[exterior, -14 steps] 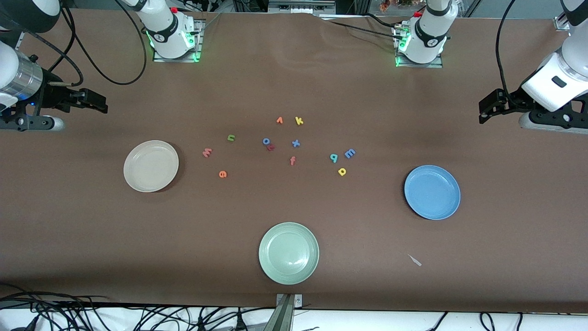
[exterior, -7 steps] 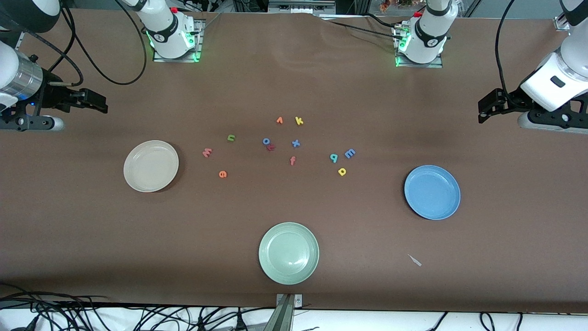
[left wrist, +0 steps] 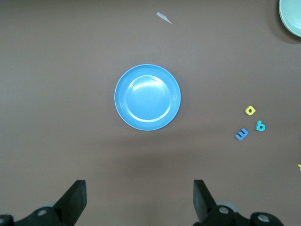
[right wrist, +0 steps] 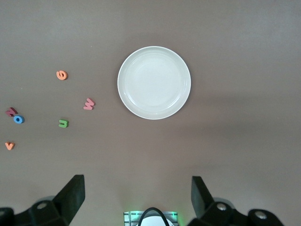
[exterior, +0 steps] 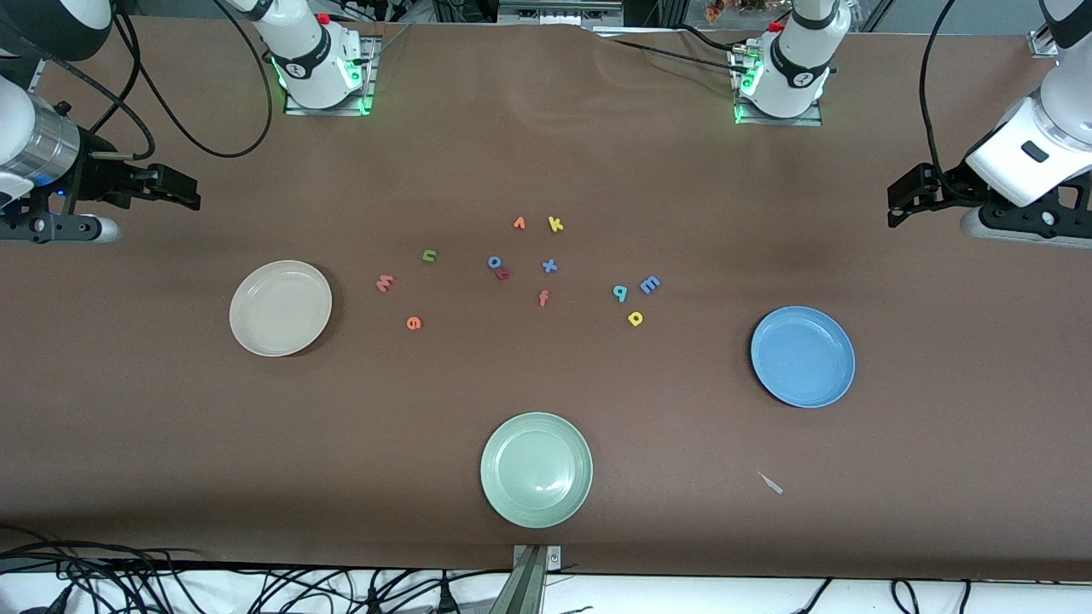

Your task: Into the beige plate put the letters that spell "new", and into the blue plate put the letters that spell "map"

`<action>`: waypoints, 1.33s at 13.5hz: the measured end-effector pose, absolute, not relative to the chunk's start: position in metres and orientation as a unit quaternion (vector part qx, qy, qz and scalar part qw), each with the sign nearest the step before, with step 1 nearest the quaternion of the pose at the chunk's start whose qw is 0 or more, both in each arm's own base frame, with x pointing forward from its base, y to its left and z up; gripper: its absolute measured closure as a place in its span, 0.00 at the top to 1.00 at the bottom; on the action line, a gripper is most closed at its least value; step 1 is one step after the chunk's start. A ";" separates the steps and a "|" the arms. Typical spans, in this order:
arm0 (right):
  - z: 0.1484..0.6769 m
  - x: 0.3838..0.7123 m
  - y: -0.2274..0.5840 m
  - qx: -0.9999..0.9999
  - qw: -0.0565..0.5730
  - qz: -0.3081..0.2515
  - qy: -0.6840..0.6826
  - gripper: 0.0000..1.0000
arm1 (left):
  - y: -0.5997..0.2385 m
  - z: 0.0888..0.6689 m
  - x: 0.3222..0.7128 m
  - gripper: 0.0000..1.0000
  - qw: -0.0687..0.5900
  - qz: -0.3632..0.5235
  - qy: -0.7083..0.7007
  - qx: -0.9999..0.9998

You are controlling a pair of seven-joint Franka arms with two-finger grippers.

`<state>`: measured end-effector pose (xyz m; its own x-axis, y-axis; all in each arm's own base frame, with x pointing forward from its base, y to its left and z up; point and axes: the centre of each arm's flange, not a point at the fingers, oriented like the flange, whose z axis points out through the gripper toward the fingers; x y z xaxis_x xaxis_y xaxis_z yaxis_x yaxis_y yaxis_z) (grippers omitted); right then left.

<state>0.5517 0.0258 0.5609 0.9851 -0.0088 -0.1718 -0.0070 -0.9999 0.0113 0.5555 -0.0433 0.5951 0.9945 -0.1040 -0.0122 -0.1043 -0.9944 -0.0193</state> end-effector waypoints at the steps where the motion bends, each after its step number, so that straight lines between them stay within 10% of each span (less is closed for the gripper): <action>1: 0.561 0.552 0.026 0.996 0.005 -0.086 -0.004 1.00 | -0.043 0.595 0.556 1.00 0.010 0.006 0.052 -0.999; 18: 0.560 0.552 0.026 0.996 0.005 -0.087 -0.004 1.00 | -0.046 0.595 0.555 1.00 0.010 0.006 0.054 -0.998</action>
<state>0.5516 0.0261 0.5605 0.9847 -0.0086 -0.1742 -0.0069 -0.9999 0.0100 0.5553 -0.0462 0.5950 0.9940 -0.1086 -0.0126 -0.1088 -0.9939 -0.0194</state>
